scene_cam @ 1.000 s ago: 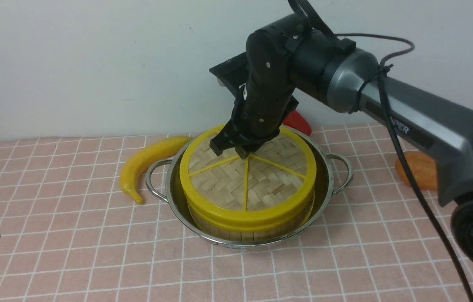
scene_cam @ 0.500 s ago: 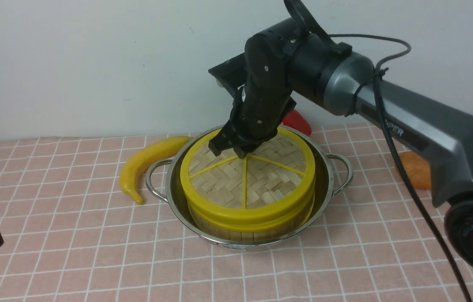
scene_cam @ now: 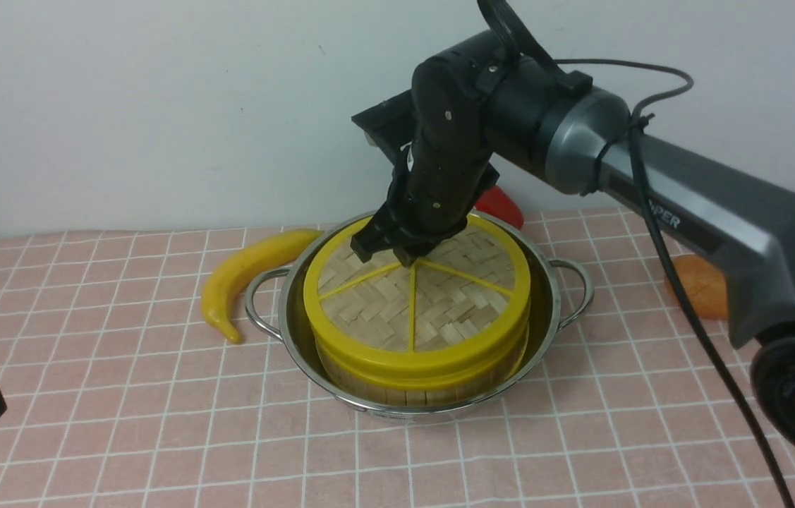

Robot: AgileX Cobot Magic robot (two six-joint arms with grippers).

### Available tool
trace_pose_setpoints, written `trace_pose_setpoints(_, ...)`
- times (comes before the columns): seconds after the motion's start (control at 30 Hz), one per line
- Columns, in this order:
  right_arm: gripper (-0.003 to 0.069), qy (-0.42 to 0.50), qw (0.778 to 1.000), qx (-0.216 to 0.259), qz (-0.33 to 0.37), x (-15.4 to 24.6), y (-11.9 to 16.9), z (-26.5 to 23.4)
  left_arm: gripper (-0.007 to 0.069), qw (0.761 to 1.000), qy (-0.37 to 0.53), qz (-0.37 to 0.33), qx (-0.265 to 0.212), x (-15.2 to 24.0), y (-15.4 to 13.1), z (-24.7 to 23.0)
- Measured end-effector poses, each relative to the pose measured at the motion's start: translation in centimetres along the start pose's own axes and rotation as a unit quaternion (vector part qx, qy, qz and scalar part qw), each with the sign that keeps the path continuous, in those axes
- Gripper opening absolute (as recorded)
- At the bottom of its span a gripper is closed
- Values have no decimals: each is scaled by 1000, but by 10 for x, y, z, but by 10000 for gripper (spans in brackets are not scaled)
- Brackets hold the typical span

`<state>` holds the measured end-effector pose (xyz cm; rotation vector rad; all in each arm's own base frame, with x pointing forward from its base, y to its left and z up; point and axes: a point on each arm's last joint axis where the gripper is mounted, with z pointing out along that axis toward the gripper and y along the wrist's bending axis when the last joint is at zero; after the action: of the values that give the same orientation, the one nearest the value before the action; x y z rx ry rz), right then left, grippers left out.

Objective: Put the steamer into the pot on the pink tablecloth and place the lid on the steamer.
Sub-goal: 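Place the bamboo steamer lid onto the steamer basket in the pot with the right gripper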

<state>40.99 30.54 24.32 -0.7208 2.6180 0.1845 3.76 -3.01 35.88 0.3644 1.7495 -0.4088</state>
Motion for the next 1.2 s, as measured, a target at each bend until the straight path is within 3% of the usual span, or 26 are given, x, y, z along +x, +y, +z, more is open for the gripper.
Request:
trace_pose_setpoints(0.67,148,-8,1000,-1,5,3,-4,-23,1,1000,2,8,-6,0,1,0)
trace_pose_setpoints(1.2,148,7,1000,0,6,6,-4,-10,1,1000,2,9,-7,0,1,0)
